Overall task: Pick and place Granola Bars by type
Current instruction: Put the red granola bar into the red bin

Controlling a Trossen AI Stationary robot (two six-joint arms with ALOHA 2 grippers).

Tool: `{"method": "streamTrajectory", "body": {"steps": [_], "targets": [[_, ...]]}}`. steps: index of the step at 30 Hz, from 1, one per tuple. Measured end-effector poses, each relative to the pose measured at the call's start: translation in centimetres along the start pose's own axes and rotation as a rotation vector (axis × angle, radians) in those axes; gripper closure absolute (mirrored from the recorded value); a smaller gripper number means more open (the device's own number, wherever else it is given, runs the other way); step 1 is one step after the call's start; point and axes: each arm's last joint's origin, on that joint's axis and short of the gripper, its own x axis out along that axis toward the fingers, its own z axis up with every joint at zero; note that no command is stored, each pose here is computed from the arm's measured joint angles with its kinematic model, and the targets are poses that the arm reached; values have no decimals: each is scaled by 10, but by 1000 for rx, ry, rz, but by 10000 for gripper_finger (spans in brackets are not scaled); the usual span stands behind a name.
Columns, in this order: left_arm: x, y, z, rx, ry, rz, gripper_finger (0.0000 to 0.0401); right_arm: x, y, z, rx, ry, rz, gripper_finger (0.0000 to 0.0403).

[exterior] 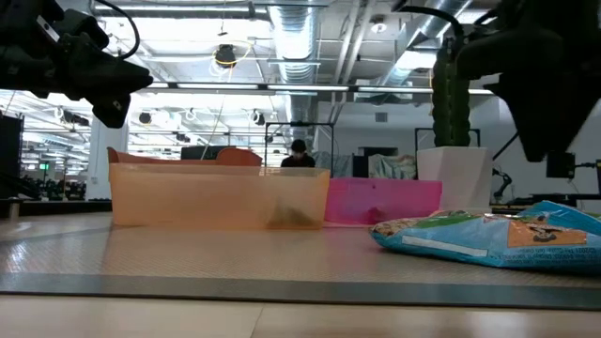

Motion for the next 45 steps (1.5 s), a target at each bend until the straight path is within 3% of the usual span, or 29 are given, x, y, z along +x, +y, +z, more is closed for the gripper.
{"method": "streamTrajectory", "body": {"steps": [13, 20, 28, 45], "targets": [[0, 0, 0, 0, 0, 0, 357, -3, 4, -21, 361, 21, 32, 203], [0, 0, 0, 0, 0, 0, 357, 19, 11, -30, 481, 44, 129, 205], [0, 0, 0, 0, 0, 0, 357, 36, 0, -28, 541, 21, 52, 207], [0, 0, 0, 0, 1, -1, 357, 62, 1, -15, 532, 48, 130, 230]]}}
